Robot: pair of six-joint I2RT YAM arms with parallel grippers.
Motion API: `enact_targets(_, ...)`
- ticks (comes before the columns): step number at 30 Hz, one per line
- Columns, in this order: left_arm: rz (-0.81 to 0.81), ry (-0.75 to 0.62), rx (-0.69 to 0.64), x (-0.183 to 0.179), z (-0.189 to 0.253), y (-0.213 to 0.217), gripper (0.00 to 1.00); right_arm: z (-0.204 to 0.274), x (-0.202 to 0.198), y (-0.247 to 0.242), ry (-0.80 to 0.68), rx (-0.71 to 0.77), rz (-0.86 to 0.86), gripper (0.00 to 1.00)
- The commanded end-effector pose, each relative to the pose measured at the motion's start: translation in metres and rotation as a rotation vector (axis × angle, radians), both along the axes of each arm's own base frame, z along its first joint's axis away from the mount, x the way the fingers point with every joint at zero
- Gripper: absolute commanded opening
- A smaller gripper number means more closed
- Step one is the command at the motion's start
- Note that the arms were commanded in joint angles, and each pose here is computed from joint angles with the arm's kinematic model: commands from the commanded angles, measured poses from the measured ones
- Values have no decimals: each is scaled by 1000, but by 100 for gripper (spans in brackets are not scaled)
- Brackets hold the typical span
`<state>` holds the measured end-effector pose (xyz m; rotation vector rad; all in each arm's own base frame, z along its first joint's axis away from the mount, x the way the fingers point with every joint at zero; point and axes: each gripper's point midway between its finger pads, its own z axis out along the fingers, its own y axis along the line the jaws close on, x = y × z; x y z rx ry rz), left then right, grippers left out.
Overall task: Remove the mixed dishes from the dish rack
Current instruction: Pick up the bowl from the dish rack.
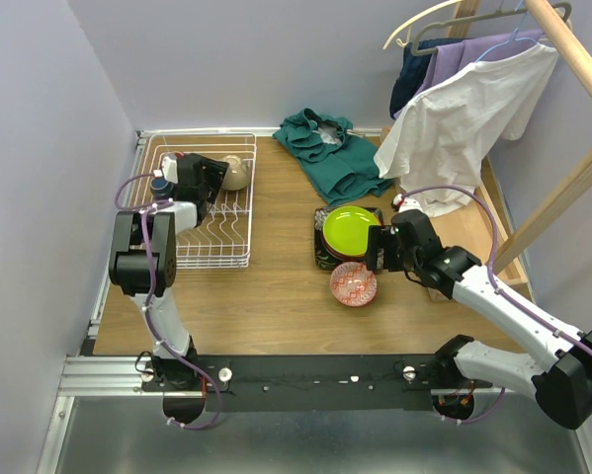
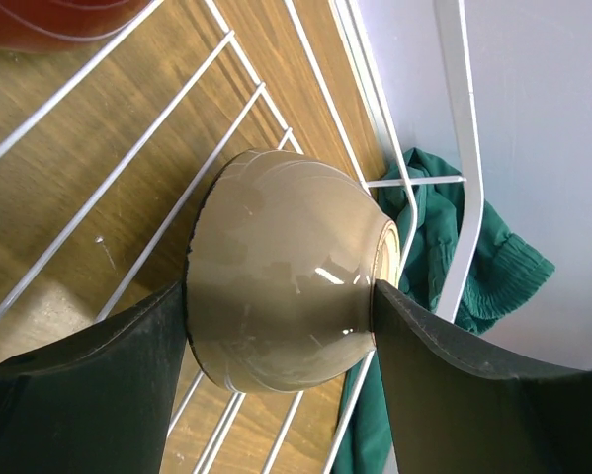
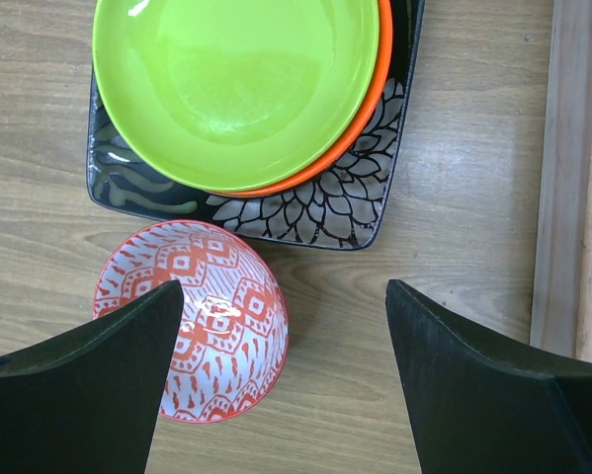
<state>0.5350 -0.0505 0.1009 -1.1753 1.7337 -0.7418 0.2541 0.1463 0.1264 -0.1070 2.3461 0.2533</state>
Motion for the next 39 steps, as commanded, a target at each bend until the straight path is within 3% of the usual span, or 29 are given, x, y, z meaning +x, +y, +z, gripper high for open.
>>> enact_targets(1,20,-111,92,1,55,14,32,14,4,9,-45,32,36,91)
enact_targets(11,-28,-85,309,-18,83,27,24,19,4,17,-55,70,68,91)
enact_targets(24,-217,-170,749,-56,162,33,23,31,12,35,-90,115,135,91)
enact_targets(31,-397,-229,1001,-83,190,10,23,40,20,53,-106,164,187,91)
enact_targets(39,-680,-377,1353,-131,201,-59,24,46,26,74,-96,209,254,91)
